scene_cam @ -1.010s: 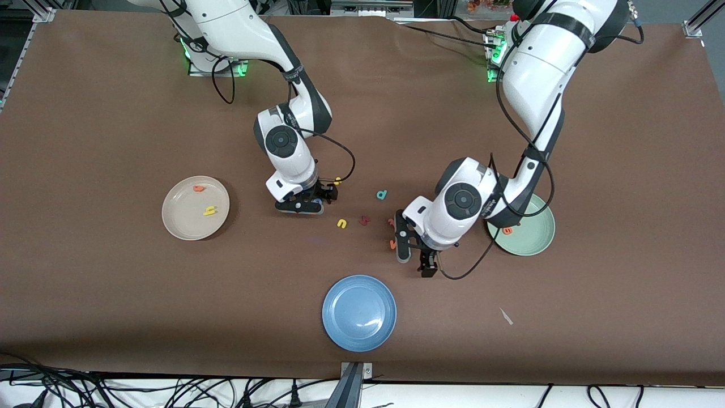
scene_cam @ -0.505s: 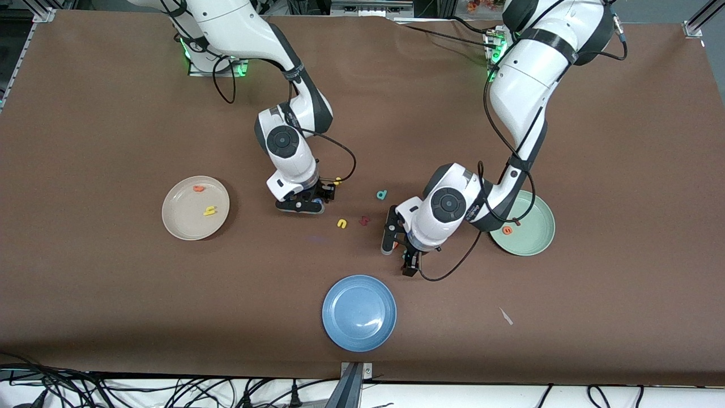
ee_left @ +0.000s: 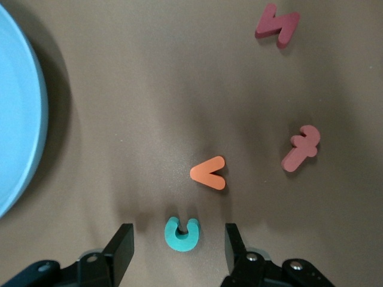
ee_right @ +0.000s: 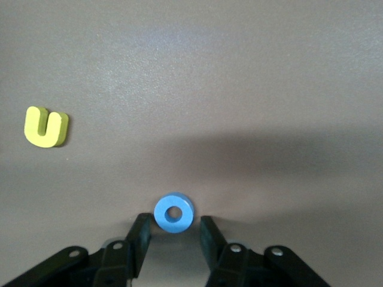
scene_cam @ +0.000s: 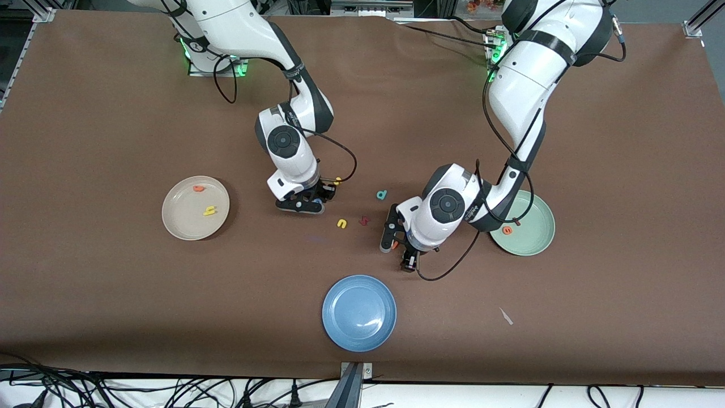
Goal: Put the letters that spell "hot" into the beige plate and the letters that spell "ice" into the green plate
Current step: 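Grasp teal c with the left gripper while the right gripper grips blue o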
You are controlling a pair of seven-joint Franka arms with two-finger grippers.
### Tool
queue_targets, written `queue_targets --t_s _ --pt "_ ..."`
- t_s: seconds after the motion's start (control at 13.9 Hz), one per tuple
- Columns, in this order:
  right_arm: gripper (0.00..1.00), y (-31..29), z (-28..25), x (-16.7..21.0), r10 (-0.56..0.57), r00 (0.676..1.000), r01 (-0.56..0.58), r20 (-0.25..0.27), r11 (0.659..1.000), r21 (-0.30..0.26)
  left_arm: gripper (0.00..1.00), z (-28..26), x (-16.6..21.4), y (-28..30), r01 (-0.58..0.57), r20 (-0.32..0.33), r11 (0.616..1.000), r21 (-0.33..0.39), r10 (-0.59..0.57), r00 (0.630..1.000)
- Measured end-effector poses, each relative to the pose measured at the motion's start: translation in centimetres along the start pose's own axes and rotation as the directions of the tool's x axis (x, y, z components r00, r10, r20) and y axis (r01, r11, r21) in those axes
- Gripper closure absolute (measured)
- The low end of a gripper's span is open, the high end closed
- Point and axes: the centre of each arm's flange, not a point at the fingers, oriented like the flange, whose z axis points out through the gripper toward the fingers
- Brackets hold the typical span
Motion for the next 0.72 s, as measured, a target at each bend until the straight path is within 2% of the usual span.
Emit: queue_targets --t_s 0.07,0.22,0.36,0.72 --pt "0.61 0.00 0.00 0.00 0.001 1.000 -0.001 0.000 1.000 0.000 0.31 0.12 -0.03 0.04 -0.001 0.000 1.000 -0.002 0.001 1.000" --pt "0.70 -0.07 -0.09 0.03 0.004 1.000 -0.004 0.000 1.000 0.001 0.33 0.39 -0.07 0.12 -0.001 0.001 1.000 -0.005 0.001 1.000" --pt "0.73 -0.08 -0.17 0.04 0.008 1.000 -0.008 0.001 1.000 0.001 0.35 0.58 -0.10 0.18 -0.003 0.001 1.000 -0.008 0.003 1.000" --pt "0.73 -0.12 -0.24 0.07 0.022 1.000 -0.022 0.001 1.000 0.001 0.42 0.71 -0.11 0.21 -0.018 0.001 1.000 -0.009 0.018 1.000"
